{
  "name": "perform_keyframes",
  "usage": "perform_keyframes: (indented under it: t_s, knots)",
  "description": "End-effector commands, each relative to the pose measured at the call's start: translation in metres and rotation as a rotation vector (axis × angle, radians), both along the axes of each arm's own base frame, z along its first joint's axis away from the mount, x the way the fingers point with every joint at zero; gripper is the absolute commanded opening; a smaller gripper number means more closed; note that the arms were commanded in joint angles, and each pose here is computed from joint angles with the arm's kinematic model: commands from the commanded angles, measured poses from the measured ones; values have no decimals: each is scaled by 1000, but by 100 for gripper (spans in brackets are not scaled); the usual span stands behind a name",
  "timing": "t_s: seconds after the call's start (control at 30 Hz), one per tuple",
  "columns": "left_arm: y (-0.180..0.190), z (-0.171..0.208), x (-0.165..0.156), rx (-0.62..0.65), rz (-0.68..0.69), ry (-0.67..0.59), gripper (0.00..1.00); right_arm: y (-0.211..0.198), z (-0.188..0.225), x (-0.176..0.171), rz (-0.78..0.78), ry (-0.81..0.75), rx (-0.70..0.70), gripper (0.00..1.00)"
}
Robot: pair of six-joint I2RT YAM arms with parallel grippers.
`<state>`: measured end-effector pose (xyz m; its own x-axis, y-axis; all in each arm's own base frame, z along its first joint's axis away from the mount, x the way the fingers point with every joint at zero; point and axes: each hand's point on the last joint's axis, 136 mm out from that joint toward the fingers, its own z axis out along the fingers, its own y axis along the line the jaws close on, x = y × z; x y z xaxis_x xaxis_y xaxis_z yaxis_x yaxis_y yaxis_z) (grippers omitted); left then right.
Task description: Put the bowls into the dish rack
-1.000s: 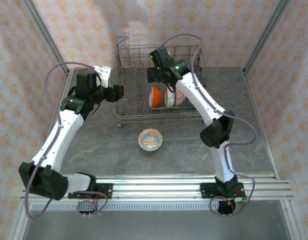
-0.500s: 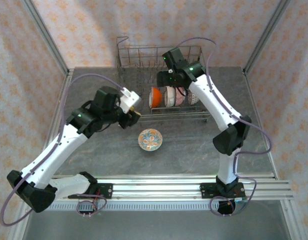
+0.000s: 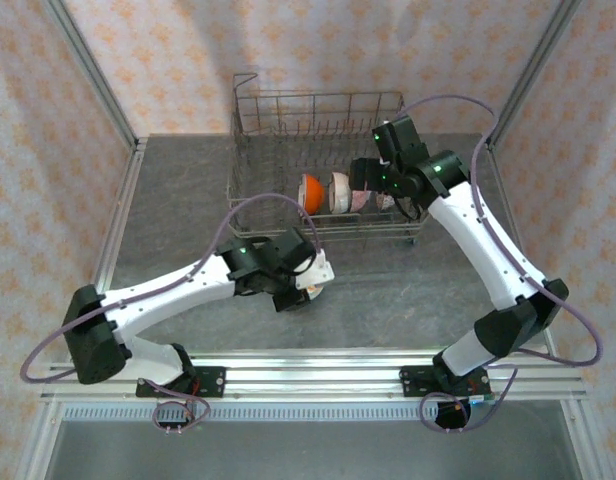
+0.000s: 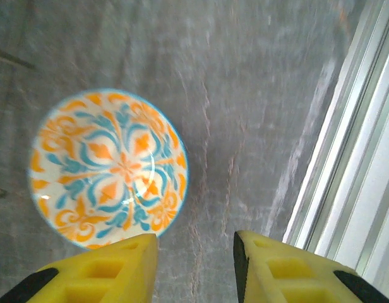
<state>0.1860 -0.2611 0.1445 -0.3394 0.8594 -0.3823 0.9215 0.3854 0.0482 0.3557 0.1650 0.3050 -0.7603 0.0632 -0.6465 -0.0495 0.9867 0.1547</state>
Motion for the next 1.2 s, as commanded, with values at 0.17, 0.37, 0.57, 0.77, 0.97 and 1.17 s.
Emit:
perform_keyframes:
  t_s: [0.17, 0.37, 0.57, 0.77, 0.97, 1.17]
  knots:
    - [3, -48, 3, 161, -111, 13, 43, -7, -1, -6, -37, -12, 14, 88]
    - [5, -69, -2, 226, -150, 34, 51, -7, -7, -5, -41, 0, 11, 89]
    - [12, -88, 13, 309, -110, -12, 58, -4, -15, -1, -37, 15, 5, 89]
    - [7, -102, 21, 342, -101, -12, 56, 0, -21, 3, -28, 29, -5, 89]
    - [2, -109, 21, 351, -124, 16, 42, -1, -25, 7, -24, 36, -25, 89]
    - [1, -109, 14, 344, -151, 45, 27, -1, -30, 9, -15, 46, -35, 90]
